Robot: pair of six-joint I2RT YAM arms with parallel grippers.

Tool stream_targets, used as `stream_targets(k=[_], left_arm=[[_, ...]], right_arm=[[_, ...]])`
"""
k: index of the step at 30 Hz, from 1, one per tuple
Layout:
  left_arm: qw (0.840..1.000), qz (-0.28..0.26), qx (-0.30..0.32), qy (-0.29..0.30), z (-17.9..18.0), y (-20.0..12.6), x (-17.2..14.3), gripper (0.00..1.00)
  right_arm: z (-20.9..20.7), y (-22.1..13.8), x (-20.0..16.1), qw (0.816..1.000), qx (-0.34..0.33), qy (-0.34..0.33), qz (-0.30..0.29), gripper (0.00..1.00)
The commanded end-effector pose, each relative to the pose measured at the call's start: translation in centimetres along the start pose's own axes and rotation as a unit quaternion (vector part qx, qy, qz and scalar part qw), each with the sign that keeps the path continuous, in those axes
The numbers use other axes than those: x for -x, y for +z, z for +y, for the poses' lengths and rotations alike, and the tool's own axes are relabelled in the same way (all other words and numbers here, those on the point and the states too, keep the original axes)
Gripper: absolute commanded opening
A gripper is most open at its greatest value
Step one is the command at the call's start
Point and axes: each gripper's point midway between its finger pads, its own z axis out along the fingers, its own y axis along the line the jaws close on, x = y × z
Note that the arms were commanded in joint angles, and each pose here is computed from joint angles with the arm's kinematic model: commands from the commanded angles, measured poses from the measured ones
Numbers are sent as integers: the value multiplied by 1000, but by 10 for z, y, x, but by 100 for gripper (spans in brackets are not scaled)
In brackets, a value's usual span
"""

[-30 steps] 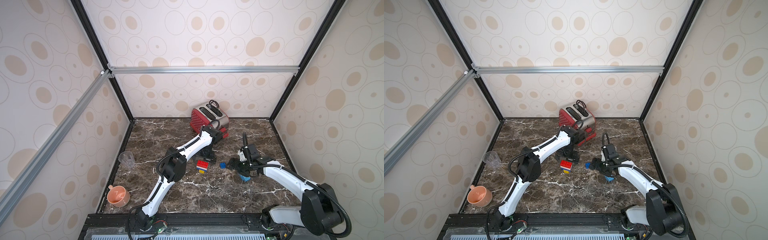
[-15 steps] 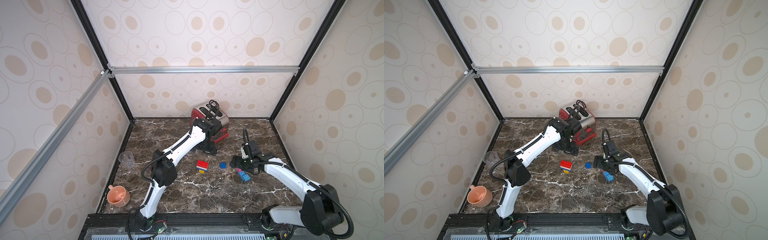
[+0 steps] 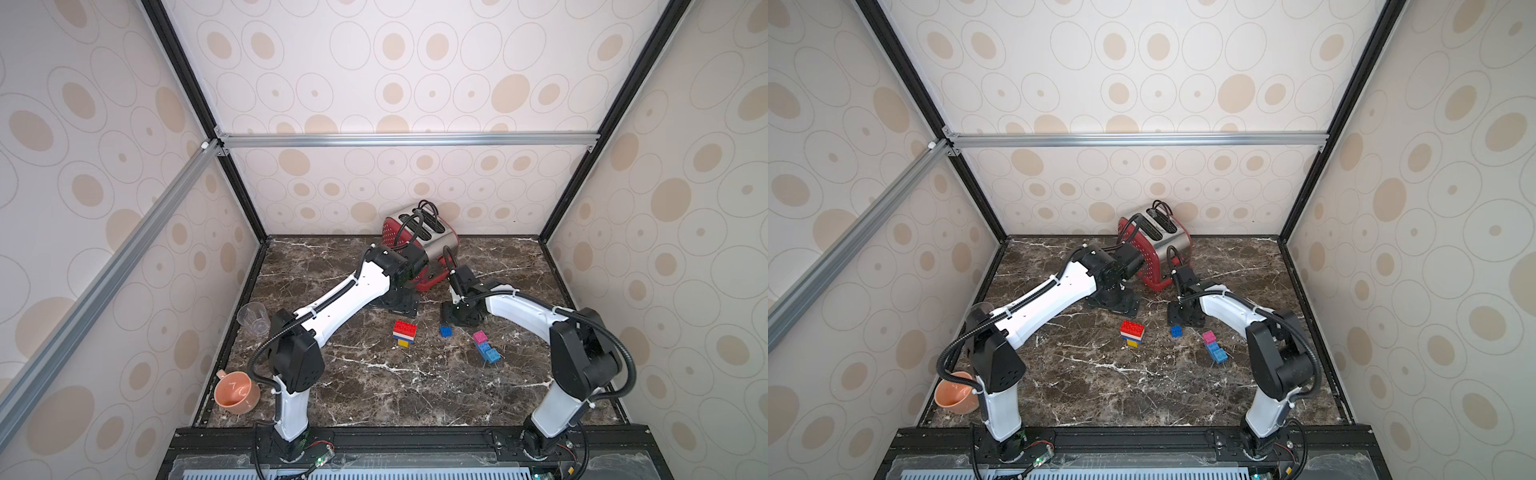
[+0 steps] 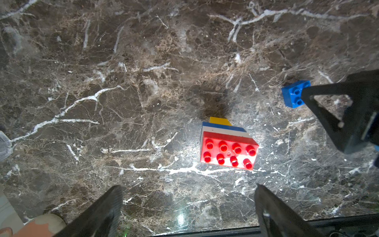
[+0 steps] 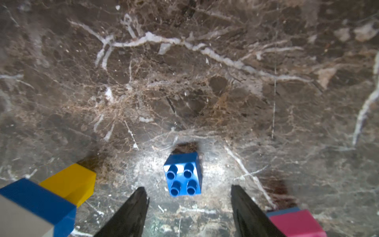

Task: Assemble a carrot with lego
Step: Pick up the lego brick from the center of the board.

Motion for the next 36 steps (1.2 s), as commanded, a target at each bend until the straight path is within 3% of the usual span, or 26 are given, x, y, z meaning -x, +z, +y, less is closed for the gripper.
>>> stream_targets(k=[1, 12, 19, 24, 36], left_arm=[[999, -38, -3, -26, 14, -7, 8, 99], [998, -27, 0, -48, 39, 9, -13, 99], [998, -23, -1, -55, 45, 14, -19, 99], [998, -26, 1, -62, 51, 17, -21, 99], [996, -43, 5, -84, 73, 32, -32, 99]], right_arm=[[0, 7, -6, 999, -24, -22, 20, 63], [8, 25, -12, 997, -62, -39, 36, 38], [4, 27, -17, 994, -85, -44, 48, 33], [5, 24, -18, 994, -85, -35, 52, 20], [57, -68, -2, 997, -17, 73, 4, 15]])
